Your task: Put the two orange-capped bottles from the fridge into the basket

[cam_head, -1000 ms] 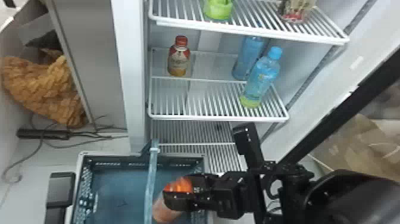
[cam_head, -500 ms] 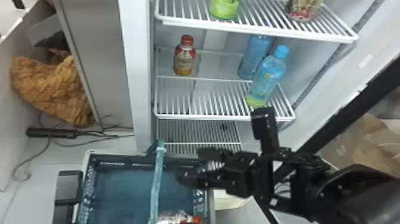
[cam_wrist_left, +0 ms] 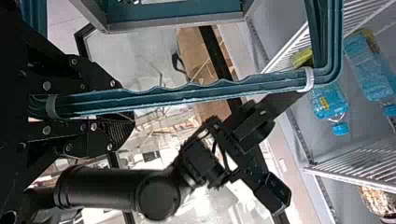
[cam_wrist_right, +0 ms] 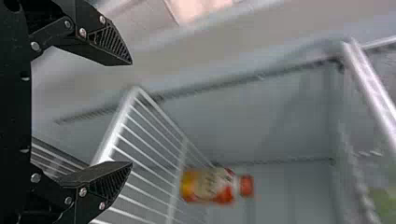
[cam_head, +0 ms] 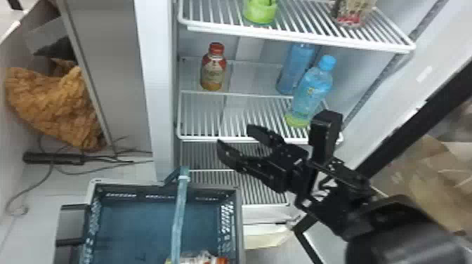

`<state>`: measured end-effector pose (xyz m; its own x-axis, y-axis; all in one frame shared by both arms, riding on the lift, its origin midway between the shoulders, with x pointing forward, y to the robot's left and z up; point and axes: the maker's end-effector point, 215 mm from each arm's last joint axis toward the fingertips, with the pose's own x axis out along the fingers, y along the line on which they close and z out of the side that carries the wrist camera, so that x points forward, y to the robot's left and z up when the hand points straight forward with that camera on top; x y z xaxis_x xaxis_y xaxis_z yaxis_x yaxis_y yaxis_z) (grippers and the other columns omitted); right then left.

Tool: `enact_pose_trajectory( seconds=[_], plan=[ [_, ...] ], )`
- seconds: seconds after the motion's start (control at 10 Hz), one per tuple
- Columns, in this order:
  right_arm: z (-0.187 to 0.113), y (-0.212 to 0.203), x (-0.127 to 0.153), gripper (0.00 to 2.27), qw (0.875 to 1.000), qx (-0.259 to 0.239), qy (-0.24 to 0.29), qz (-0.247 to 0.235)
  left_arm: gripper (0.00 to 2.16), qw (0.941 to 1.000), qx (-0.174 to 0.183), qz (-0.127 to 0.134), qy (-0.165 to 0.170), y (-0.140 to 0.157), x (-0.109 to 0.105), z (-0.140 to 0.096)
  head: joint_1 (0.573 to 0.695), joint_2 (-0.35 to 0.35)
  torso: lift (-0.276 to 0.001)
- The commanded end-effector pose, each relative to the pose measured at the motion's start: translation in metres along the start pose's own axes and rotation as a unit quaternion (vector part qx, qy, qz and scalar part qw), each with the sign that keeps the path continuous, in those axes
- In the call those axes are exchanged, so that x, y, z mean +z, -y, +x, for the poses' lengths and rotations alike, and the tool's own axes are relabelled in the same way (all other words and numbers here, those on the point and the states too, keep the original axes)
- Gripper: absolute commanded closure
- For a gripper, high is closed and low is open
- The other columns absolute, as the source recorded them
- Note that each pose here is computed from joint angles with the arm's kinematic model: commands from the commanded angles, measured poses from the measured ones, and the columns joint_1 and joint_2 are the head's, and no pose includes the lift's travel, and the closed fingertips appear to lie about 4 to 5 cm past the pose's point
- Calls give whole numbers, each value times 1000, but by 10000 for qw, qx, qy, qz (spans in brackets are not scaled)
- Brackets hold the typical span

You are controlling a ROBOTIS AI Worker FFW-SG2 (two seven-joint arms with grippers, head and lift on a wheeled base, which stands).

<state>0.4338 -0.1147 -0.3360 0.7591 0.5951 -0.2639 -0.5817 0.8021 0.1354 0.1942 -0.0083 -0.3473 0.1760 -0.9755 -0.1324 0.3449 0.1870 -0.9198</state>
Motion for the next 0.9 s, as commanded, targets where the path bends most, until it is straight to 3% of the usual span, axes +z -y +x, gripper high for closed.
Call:
enact_pose_trajectory(
  seconds=[0.0,0.3,0.6,0.8],
  plan=[
    [15,20,14,331,9965,-244,771,-189,1202,10000,-4,-1,-6,0,0,0,695,-229,-235],
    [30,49,24,329,9878,-618,1332,-525,1202,10000,-2,0,-13,0,-1,1,695,-237,-235],
    [44,70,26,38,9816,-1020,1397,-807,1202,10000,8,15,-20,0,-1,1,695,-251,-235],
    [61,75,25,15,9805,-990,1467,-850,1202,10000,7,27,-43,0,-1,2,695,-246,-235]
  ],
)
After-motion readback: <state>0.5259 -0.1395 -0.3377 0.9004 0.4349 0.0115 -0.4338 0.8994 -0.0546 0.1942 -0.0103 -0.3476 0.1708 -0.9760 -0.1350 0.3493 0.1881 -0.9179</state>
